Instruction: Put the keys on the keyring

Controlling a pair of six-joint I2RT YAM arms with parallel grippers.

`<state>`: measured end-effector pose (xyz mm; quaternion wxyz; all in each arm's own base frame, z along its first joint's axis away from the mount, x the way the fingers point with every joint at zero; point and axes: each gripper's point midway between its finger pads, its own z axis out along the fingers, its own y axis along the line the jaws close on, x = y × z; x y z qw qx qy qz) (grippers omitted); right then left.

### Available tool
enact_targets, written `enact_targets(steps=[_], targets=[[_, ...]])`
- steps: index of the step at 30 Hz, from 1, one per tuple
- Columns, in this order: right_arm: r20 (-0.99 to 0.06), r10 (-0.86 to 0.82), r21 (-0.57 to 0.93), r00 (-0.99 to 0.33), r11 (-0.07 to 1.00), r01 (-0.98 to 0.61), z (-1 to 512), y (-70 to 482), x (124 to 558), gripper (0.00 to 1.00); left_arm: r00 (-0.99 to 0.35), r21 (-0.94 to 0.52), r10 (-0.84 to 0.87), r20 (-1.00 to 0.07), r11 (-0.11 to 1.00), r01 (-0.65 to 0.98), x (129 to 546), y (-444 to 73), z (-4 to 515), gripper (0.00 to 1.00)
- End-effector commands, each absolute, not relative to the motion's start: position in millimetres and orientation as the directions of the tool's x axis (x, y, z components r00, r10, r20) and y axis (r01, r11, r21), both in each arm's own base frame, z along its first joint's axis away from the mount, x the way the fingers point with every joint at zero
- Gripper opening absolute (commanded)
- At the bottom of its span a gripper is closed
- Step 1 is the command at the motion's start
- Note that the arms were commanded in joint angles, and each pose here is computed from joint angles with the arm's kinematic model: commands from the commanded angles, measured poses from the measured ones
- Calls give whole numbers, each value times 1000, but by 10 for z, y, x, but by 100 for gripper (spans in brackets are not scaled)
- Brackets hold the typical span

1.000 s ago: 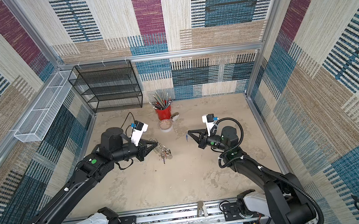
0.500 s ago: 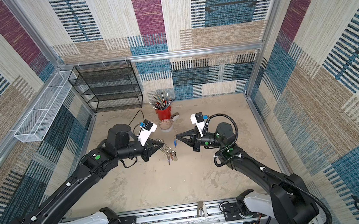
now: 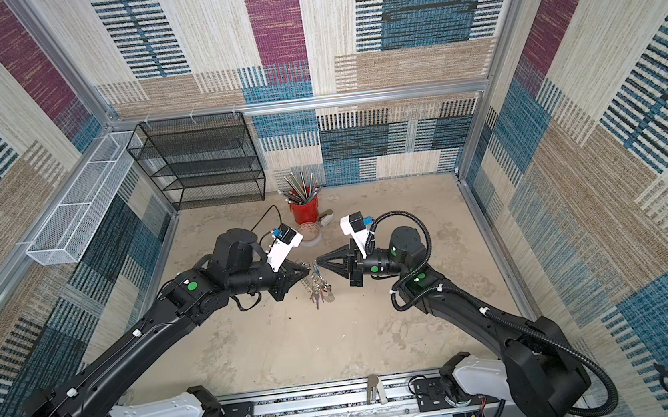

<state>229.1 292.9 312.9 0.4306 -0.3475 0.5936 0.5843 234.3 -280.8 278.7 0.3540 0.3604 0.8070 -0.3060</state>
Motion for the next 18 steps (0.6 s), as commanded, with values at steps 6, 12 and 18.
enact_targets(steps=[6,12,18], targets=[[-923,73,384,-379,72,-921,3104,3032,2296,0,-467,-233,358,-809,533,814,2339,-2849,2833,0],[-919,68,392,-388,87,-916,3072,3083,2340,0,-469,-237,367,-803,526,817,2328,-2858,2793,0],[-916,76,401,-394,125,-908,3048,3093,2411,0,-468,-241,367,-804,518,821,2314,-2866,2778,0]])
